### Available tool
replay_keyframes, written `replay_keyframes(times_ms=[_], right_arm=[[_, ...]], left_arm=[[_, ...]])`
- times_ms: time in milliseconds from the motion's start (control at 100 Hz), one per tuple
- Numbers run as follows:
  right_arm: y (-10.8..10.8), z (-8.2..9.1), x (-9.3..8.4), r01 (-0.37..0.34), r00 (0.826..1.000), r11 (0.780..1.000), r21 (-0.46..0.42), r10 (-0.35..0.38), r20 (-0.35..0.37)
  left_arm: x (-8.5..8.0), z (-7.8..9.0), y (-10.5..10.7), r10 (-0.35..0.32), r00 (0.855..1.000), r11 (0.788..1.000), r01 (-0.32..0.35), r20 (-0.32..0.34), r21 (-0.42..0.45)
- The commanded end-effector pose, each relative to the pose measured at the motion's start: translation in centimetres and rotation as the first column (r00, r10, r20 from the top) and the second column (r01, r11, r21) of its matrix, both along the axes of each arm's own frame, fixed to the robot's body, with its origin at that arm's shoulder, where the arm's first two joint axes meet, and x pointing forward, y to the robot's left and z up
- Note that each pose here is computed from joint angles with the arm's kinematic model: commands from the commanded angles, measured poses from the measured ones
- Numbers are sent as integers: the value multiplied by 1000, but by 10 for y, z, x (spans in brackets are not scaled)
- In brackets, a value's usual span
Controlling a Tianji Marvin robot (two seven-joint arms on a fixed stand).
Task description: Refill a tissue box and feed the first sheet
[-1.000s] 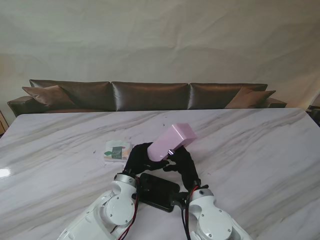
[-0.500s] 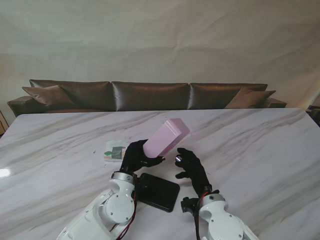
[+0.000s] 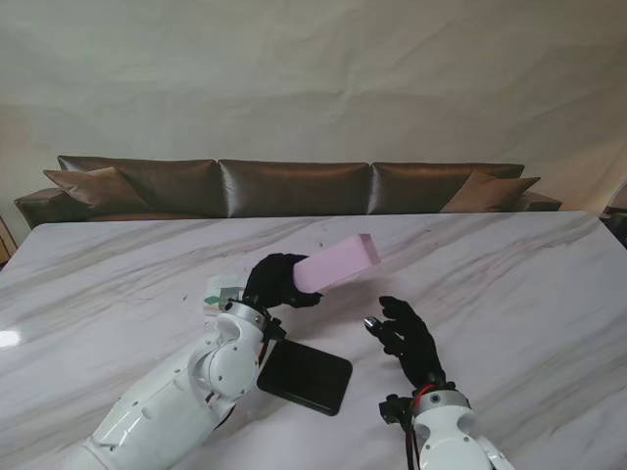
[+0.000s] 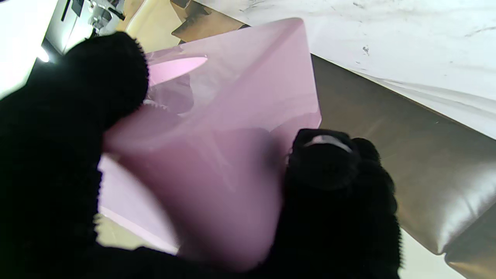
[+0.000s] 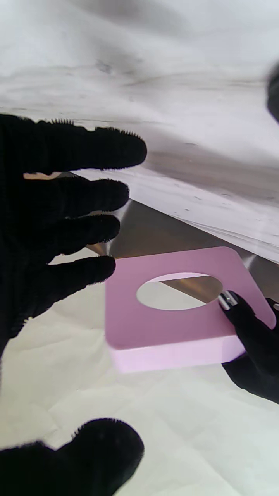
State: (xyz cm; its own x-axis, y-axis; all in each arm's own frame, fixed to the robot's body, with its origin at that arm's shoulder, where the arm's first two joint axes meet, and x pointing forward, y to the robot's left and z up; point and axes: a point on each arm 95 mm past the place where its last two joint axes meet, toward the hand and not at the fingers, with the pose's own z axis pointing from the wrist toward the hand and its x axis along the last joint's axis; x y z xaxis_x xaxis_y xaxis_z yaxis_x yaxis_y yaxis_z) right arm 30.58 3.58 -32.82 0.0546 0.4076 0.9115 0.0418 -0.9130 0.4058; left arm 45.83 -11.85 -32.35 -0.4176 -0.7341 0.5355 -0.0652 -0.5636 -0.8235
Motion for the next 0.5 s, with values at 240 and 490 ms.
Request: replay_keyframes(times_ms=[240, 490], right_arm=[[-14, -2, -4, 56, 998, 996, -64, -56, -8], [-15, -6, -3, 59, 998, 996, -71, -61, -24]], left_arm=[[34, -5, -16, -90, 995, 988, 84, 45, 133], [38, -19, -18, -130, 991, 976, 124, 20, 178]])
